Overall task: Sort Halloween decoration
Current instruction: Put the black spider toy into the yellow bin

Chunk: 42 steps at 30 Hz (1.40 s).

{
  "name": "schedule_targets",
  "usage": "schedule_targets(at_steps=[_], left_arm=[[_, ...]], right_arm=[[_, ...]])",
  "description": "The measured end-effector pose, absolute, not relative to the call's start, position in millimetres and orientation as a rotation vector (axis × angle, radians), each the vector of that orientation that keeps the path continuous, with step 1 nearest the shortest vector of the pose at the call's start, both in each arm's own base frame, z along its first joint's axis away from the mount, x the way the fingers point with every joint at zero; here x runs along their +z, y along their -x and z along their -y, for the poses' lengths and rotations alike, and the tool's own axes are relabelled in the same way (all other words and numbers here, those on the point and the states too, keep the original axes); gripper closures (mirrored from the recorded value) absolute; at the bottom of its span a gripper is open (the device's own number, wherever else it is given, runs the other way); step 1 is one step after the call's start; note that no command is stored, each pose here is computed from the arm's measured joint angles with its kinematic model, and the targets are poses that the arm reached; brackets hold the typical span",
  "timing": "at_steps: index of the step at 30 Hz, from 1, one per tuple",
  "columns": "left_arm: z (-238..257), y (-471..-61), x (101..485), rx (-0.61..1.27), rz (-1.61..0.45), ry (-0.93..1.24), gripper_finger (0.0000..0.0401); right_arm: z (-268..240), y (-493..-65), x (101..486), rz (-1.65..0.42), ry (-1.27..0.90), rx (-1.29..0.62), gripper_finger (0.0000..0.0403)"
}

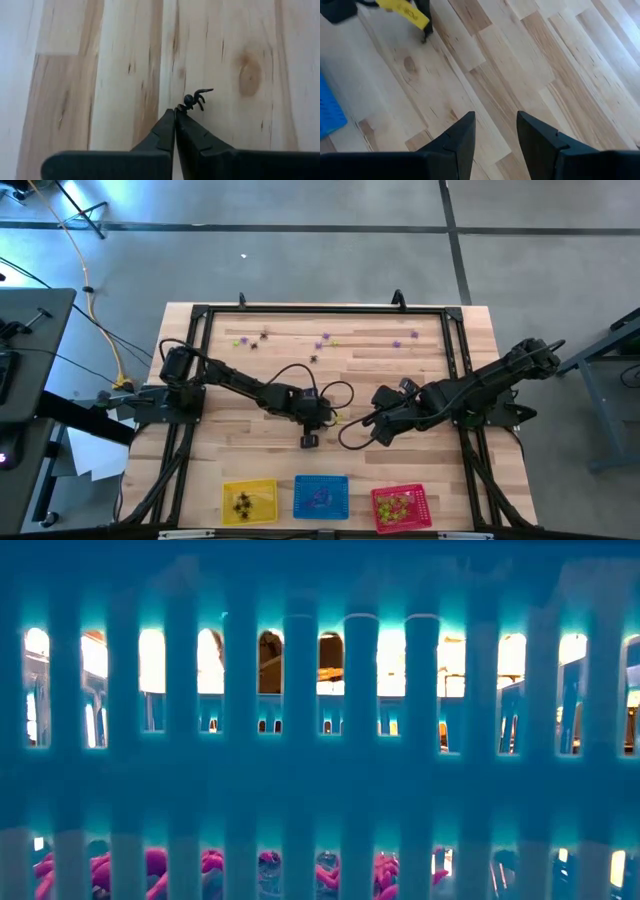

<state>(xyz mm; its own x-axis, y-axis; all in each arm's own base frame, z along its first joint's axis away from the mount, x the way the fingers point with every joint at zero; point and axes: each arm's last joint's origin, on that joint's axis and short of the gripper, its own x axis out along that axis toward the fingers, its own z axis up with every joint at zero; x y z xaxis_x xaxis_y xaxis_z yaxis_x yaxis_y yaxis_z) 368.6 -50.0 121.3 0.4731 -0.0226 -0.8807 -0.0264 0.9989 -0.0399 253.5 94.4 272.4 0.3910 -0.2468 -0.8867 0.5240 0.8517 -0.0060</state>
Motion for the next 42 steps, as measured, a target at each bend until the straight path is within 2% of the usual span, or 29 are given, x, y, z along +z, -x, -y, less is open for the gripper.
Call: schedule_targets(at_steps=[11, 19, 24, 30, 38, 42], left_arm=[[58.7, -331.2, 187.9, 0.079, -1.094, 0.089, 0.0401], [139.0, -281.9, 231.7, 0.071, -1.035, 0.377, 0.0401], [192.3, -240.6, 230.7, 0.117, -1.126, 0.563, 0.0401], [225.1, -199.5, 226.1, 0.233, -1.220, 0.700, 0.0401], [243.7, -179.4, 227.6, 0.222, -1.136, 0.697, 0.0400], [244.8, -177.1, 227.6, 0.229, -1.114, 0.686, 0.0383]], right_arm=[[-94.3, -253.3, 272.3, -1.062, -0.304, -0.505, 0.0263], [-94.5, -253.4, 272.3, -1.053, -0.335, -0.525, 0.0263], [-95.0, -253.2, 272.3, -1.050, -0.340, -0.526, 0.0263], [-95.1, -253.4, 272.4, -1.041, -0.366, -0.540, 0.0263], [-100.4, -251.3, 272.4, -1.024, -0.423, -0.566, 0.0263], [-104.3, -249.7, 272.4, -1.023, -0.426, -0.559, 0.0263]])
